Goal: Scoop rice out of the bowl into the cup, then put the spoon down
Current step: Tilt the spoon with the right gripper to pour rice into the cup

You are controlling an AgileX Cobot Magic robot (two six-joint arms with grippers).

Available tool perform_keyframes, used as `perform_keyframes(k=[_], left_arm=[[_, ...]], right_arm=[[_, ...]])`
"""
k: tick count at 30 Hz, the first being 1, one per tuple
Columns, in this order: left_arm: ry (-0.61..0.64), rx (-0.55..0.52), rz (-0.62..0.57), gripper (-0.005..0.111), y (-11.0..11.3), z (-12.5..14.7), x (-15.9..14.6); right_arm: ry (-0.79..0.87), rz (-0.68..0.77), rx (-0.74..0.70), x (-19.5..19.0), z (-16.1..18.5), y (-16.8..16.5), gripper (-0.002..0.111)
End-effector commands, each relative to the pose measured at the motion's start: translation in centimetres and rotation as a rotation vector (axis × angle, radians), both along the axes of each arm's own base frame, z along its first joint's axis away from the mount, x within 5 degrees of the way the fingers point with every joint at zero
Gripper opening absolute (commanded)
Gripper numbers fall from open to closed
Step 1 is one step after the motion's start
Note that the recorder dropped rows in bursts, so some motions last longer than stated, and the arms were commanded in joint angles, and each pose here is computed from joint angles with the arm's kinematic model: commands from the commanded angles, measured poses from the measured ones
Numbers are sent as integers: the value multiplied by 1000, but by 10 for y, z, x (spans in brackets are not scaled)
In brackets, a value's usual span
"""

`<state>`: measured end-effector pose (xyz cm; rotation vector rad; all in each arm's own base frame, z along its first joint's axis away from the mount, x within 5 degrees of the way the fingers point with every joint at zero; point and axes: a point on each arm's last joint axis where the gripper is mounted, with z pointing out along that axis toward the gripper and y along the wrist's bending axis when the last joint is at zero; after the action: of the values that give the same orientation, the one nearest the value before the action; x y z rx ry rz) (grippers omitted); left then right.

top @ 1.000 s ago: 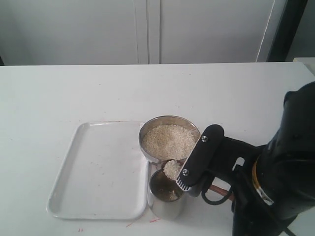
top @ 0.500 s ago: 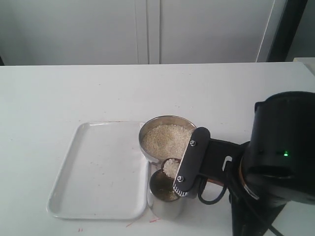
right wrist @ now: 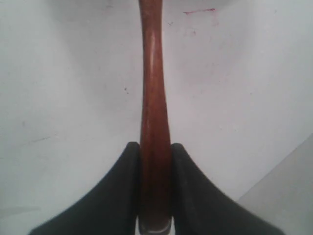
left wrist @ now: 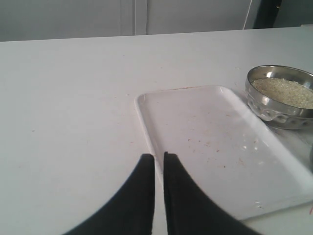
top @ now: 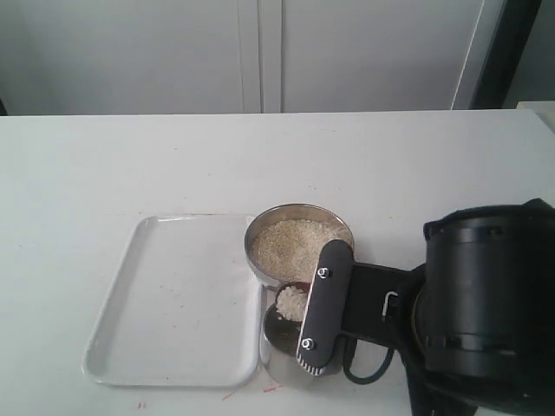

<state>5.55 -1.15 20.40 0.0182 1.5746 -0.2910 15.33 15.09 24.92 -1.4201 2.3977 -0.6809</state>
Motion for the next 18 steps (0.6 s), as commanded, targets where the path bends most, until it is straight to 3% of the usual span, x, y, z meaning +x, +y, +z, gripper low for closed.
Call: perform_keyframes(k=[1, 11, 18], left_arm=[[-5, -16, -4, 14, 0, 2, 0], [-5, -16, -4, 14, 0, 2, 0], [-5, -16, -4, 14, 0, 2, 0]], right_arm=[[-48, -2, -54, 2, 0, -5, 0], [-78, 6, -130, -3, -17, -17, 0], [-98, 47, -79, -7, -17, -7, 0]])
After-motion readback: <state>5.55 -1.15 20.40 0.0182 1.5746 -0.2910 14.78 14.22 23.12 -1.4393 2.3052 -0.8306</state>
